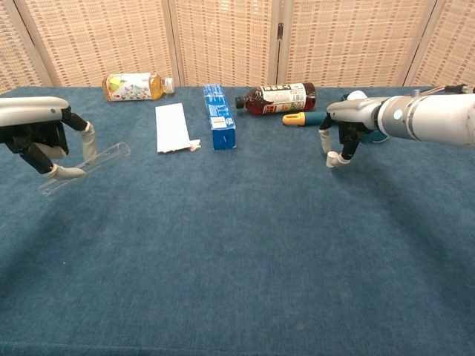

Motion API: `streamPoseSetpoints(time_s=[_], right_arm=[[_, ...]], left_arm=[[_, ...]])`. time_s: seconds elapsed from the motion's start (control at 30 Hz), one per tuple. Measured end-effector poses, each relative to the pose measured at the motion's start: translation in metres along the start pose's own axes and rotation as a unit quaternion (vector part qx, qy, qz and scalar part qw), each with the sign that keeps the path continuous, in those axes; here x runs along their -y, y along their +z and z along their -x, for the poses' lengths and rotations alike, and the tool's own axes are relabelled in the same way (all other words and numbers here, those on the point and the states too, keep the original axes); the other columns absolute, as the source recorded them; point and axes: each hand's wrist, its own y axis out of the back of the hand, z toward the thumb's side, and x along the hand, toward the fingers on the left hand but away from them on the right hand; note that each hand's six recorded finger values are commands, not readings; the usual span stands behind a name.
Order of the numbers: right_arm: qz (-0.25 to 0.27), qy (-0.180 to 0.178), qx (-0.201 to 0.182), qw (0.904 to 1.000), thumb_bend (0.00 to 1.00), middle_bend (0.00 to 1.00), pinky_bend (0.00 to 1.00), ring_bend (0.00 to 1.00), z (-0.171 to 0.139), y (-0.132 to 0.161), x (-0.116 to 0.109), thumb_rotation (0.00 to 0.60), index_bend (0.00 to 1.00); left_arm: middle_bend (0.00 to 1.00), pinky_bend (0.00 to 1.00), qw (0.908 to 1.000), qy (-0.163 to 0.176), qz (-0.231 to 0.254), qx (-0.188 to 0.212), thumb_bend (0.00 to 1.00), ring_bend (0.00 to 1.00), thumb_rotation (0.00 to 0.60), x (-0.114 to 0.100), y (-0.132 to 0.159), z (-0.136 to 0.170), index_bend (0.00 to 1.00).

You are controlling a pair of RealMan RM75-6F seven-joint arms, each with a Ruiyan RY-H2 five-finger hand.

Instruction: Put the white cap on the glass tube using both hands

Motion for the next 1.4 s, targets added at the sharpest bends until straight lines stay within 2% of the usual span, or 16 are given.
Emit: streamPoseSetpoints(time_s=[0.57,0.9,1.1,1.27,1.4], right_arm=[[-0.002,0.002,0.002,1.0,0.29,1.0,1.0,1.0,0.0,-0.001,0.001,0.6,0.53],[0.006,-0.008,0.0,0.9999,0.41,1.0,1.0,1.0,-0.006,-0.003,-0.007,0.6,0.61],[0.021,-0.029,-0.022,0.9991,0.51,1.0,1.0,1.0,-0.028,0.0,-0.029,0.6,0.62],[0.046,-0.049,-0.052,0.9964,0.53,1.0,1.0,1.0,-0.06,0.007,-0.054,0.6,0.63],[0.078,-0.069,-0.083,0.991,0.54,1.0,1.0,1.0,-0.096,0.014,-0.083,0.6,0.64]], left_arm=[[1.0,1.0,1.0,-0.005,0.001,-0.002,0.38,1.0,0.6,0.003,0.0,-0.002,0.63],[1.0,1.0,0.9998,0.0,0.016,-0.011,0.39,1.0,0.6,-0.004,-0.005,-0.006,0.63],[1.0,1.0,0.999,0.02,0.039,-0.011,0.4,1.0,0.6,-0.021,-0.005,-0.013,0.63],[1.0,1.0,0.9978,0.038,0.053,-0.008,0.4,1.0,0.6,-0.036,-0.001,-0.022,0.63],[1.0,1.0,0.9972,0.044,0.06,-0.001,0.4,1.0,0.6,-0.044,0.008,-0.034,0.63]])
